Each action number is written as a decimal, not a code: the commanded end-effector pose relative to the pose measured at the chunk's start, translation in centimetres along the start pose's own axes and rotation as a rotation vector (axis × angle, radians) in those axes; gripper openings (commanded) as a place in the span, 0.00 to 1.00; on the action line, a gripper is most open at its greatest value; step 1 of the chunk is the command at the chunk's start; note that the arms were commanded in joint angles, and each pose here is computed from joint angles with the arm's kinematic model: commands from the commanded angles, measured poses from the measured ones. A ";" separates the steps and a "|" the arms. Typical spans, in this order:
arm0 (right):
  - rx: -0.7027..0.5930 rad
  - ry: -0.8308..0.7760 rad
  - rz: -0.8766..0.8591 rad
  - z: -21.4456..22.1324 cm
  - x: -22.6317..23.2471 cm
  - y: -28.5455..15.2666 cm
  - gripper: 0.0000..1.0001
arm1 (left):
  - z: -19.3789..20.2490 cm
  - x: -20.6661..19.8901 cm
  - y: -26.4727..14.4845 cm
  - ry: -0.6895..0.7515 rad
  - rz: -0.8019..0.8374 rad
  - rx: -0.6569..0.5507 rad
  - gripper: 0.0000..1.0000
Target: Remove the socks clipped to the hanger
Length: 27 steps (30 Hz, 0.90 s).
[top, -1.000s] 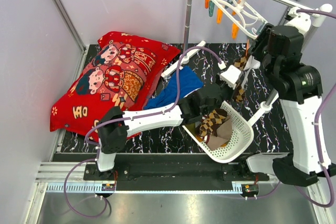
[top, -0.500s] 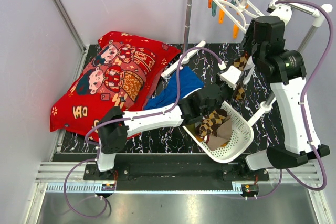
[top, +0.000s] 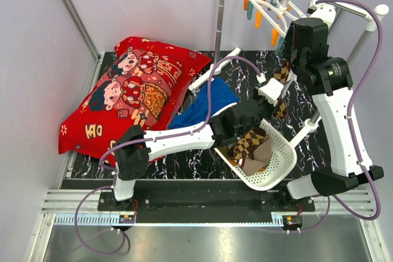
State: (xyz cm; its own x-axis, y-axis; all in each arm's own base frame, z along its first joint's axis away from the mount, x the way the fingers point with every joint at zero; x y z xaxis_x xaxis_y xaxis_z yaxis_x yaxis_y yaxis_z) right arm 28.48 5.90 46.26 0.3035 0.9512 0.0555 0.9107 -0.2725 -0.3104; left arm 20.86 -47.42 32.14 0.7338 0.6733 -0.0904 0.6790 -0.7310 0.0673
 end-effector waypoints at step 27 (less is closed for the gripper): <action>-0.094 0.040 -0.023 -1.3 0.1 -0.5 0.01 | -1.6 0.0 -2.1 -0.057 -0.002 -0.064 0.00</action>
State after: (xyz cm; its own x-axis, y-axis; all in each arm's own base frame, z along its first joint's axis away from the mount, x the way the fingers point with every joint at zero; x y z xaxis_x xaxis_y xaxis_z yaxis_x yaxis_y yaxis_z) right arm 29.23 6.12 45.70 0.2949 0.9544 0.0456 0.9163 -0.2690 -0.2966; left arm 20.52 -47.22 31.58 0.7362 0.6715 -0.0845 0.6764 -0.7341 0.0592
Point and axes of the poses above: each gripper's point midway between its finger pads, its own y axis out along the fingers, its own x axis along the line the jaws close on, z = x × y, the point moved 9 cm from there along -y, back along the fingers, and after that the axes turned 3 degrees about -y, right-handed, at the moved point
